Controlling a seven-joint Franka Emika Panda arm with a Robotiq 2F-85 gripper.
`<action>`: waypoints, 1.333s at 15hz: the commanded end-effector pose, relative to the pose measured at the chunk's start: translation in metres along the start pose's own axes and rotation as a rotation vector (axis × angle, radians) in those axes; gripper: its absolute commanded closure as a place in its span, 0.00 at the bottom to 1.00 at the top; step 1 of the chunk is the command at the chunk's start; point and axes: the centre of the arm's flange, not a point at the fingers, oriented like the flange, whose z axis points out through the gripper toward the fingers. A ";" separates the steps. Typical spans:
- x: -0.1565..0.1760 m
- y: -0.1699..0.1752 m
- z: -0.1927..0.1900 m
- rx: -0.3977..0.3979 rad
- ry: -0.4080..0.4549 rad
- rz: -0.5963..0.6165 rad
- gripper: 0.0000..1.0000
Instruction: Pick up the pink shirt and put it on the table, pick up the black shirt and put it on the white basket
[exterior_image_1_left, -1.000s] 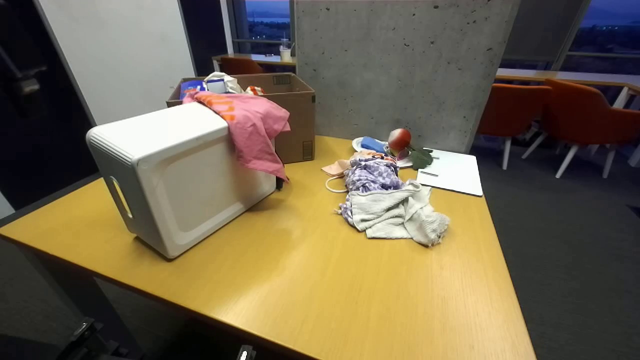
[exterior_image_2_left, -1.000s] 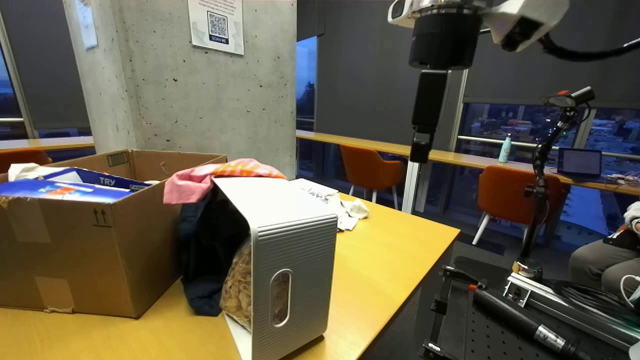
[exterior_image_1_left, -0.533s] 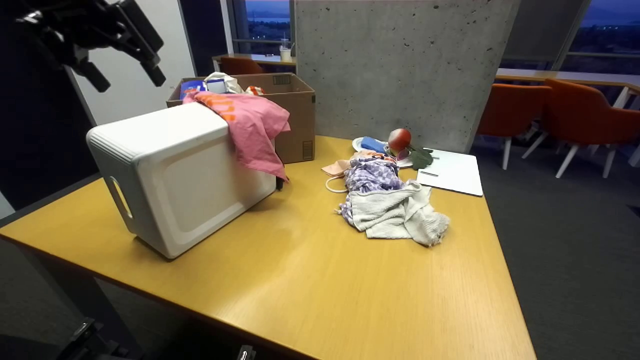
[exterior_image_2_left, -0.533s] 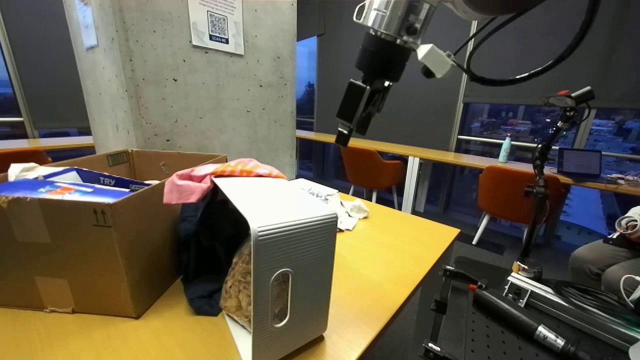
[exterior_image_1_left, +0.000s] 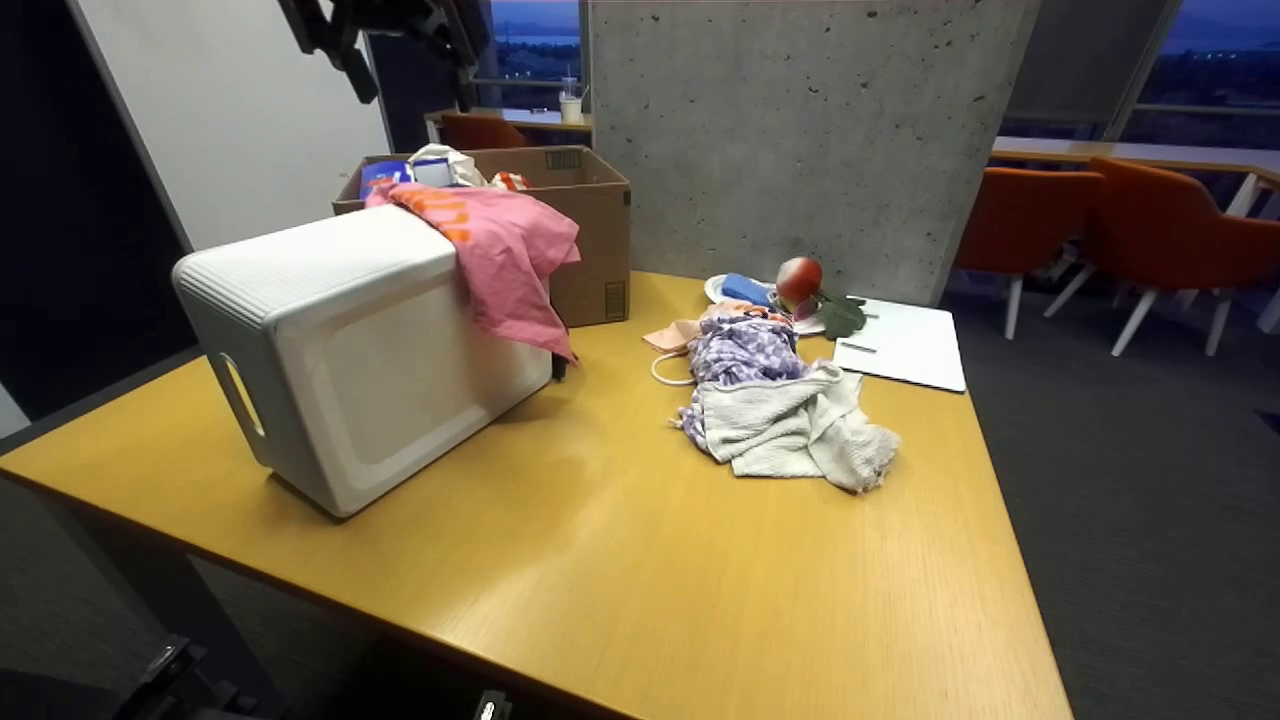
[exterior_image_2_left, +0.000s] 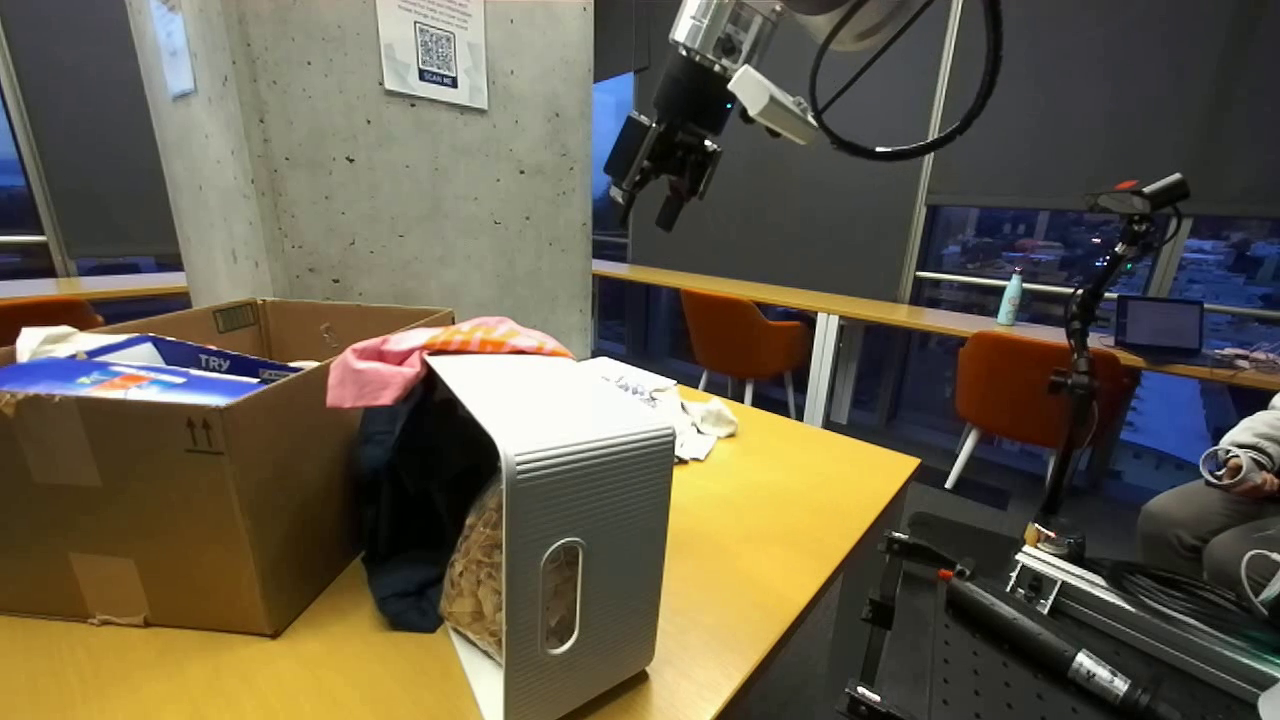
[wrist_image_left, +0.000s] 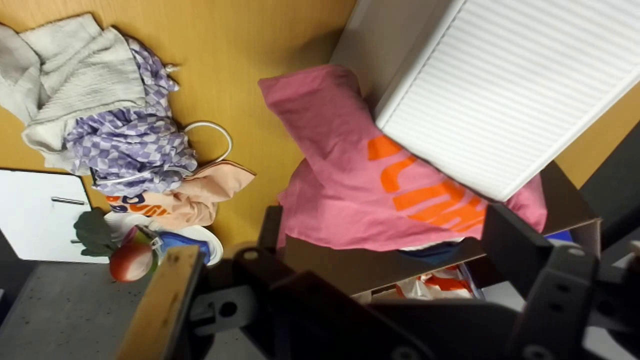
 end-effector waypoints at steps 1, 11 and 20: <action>0.062 0.025 0.031 0.017 -0.028 0.003 0.00; 0.087 -0.002 0.100 0.085 0.002 -0.006 0.00; 0.072 -0.037 0.165 0.130 0.015 -0.017 0.00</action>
